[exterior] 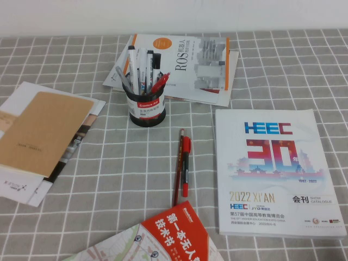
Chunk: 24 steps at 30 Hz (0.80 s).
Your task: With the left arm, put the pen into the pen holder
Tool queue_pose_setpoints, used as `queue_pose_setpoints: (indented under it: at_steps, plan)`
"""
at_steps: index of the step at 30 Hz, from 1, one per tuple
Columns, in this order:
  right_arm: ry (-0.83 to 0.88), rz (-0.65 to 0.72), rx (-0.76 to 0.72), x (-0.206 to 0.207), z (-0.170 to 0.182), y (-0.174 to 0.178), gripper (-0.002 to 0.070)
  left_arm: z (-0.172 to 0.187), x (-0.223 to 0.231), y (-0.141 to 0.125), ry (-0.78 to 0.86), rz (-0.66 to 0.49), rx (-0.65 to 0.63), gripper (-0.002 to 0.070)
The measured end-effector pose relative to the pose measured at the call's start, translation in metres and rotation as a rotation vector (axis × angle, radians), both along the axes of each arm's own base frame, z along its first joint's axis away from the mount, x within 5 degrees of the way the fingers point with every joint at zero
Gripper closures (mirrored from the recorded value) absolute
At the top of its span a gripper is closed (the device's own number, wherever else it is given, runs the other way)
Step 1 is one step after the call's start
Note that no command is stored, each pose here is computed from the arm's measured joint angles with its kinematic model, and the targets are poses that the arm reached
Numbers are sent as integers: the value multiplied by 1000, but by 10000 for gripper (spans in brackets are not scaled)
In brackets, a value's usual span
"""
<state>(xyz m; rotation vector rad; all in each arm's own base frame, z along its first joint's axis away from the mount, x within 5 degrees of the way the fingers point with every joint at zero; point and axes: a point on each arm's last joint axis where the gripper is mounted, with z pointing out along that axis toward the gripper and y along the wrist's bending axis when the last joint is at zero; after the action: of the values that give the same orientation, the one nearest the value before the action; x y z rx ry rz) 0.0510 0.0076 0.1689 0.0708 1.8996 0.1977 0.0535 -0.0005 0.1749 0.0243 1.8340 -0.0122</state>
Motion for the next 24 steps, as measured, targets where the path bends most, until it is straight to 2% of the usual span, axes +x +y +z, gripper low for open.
queue_pose_setpoints:
  at_steps: [19, 24]
  plan:
    - [0, 0, 0, 0, 0, 0, 688, 1, 0, 0, -15, 0, 6, 677]
    - [0, 0, 0, 0, 0, 0, 688, 6, 1, -2, -66, -3, -74, 677]
